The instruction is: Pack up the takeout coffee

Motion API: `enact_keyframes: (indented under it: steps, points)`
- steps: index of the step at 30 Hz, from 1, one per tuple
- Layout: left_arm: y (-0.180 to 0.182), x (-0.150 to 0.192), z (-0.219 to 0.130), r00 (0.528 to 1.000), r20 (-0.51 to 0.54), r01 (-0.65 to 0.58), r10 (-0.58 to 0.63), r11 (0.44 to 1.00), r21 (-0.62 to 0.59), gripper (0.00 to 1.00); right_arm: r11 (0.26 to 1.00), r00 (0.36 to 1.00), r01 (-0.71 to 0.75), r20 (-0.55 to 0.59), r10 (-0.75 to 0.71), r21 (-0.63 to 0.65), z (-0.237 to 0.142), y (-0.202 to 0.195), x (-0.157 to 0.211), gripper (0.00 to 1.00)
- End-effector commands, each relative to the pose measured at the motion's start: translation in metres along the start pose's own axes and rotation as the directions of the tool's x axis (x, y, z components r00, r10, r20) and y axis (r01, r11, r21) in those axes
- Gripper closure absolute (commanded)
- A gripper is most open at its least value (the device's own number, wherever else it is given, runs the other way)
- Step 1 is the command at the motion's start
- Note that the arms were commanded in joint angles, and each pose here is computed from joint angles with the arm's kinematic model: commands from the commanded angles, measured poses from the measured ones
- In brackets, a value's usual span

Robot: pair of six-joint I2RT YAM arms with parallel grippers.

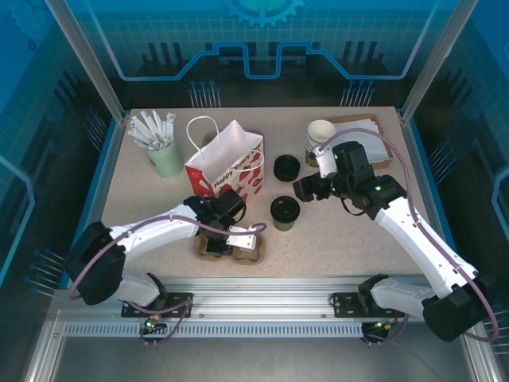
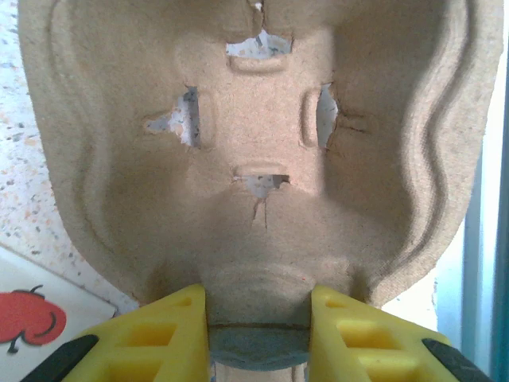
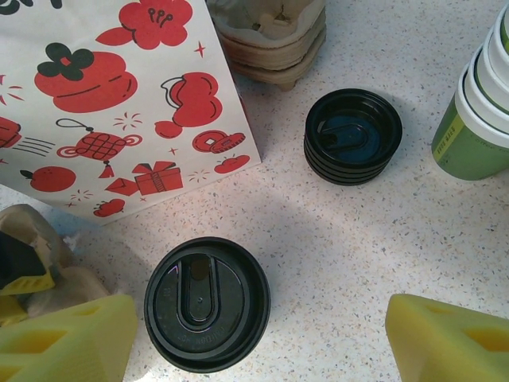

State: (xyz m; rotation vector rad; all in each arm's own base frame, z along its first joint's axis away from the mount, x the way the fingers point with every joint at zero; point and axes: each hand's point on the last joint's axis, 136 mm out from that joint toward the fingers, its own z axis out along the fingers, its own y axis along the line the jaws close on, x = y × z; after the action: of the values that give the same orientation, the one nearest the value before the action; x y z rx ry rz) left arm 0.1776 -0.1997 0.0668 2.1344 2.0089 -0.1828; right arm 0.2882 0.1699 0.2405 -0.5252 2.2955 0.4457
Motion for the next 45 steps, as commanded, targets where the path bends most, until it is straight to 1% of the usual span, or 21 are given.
enact_keyframes:
  steps: [1,6,8,12,16,18,22,25,27,28,30,33,35,37,38,40,42,45]
  points:
    - [-0.012,-0.016,-0.031,0.995,0.079,0.062,-0.064,0.997,0.035,0.72,1.000,0.999,-0.012,0.037,0.012,-0.005,-0.014,0.000,-0.009,0.17]
    - [-0.021,-0.046,-0.082,0.959,0.215,0.170,-0.182,0.983,0.071,0.76,1.000,0.996,-0.017,0.083,0.017,0.006,-0.030,0.000,-0.022,0.17]
    - [-0.021,-0.060,-0.108,0.935,0.275,0.210,-0.225,0.974,0.084,0.77,1.000,0.995,-0.017,0.097,0.014,0.025,-0.037,-0.003,-0.027,0.17]
    - [-0.016,-0.086,-0.160,0.879,0.392,0.256,-0.272,0.962,0.092,0.78,0.997,0.993,-0.033,0.114,0.025,0.075,-0.051,-0.015,-0.034,0.17]
    - [-0.003,-0.111,-0.215,0.804,0.516,0.306,-0.294,0.950,0.065,0.79,0.995,0.988,-0.050,0.153,0.036,0.088,-0.064,-0.020,-0.042,0.17]
    - [0.007,-0.121,-0.241,0.769,0.565,0.339,-0.300,0.940,0.038,0.80,0.995,0.987,-0.052,0.155,0.039,0.081,-0.065,-0.019,-0.044,0.17]
    - [0.032,-0.135,-0.285,0.694,0.636,0.438,-0.337,0.899,-0.001,0.79,0.997,0.989,-0.054,0.139,0.047,0.049,-0.059,-0.014,-0.045,0.17]
    - [0.045,-0.146,-0.319,0.623,0.700,0.490,-0.350,0.872,0.000,0.79,0.998,0.990,-0.056,0.132,0.051,0.029,-0.056,-0.012,-0.045,0.17]
    - [0.055,-0.147,-0.336,0.575,0.732,0.532,-0.365,0.847,0.005,0.80,0.998,0.990,-0.056,0.130,0.053,0.025,-0.056,-0.011,-0.045,0.17]
    - [0.064,-0.144,-0.343,0.554,0.741,0.565,-0.380,0.825,0.000,0.81,0.998,0.990,-0.054,0.131,0.050,0.023,-0.056,-0.011,-0.045,0.17]
    - [0.081,-0.133,-0.352,0.515,0.747,0.638,-0.421,0.770,-0.006,0.82,0.998,0.990,-0.052,0.129,0.049,0.020,-0.056,-0.010,-0.045,0.18]
    - [0.109,-0.105,-0.359,0.459,0.740,0.747,-0.491,0.665,-0.022,0.82,0.999,0.991,-0.047,0.122,0.046,0.003,-0.054,-0.007,-0.044,0.17]
    - [0.124,-0.084,-0.359,0.440,0.729,0.800,-0.524,0.598,-0.053,0.82,0.999,0.992,-0.046,0.121,0.046,-0.001,-0.053,-0.006,-0.044,0.17]
    - [0.138,-0.066,-0.354,0.442,0.706,0.835,-0.553,0.541,-0.098,0.82,0.999,0.991,-0.047,0.122,0.047,-0.005,-0.053,-0.006,-0.044,0.17]
    - [0.143,-0.059,-0.349,0.450,0.688,0.843,-0.570,0.524,-0.118,0.82,0.999,0.992,-0.045,0.120,0.046,-0.008,-0.053,-0.005,-0.044,0.17]
    - [0.151,-0.050,-0.340,0.472,0.653,0.847,-0.592,0.510,-0.150,0.81,0.999,0.992,-0.041,0.122,0.042,-0.010,-0.053,-0.005,-0.045,0.18]
    - [0.160,-0.040,-0.332,0.484,0.625,0.855,-0.612,0.484,-0.189,0.81,0.999,0.992,-0.039,0.120,0.039,-0.009,-0.052,-0.005,-0.044,0.17]
    - [0.170,-0.029,-0.316,0.491,0.575,0.863,-0.655,0.457,-0.216,0.81,0.999,0.993,-0.035,0.113,0.035,-0.006,-0.050,-0.006,-0.045,0.17]
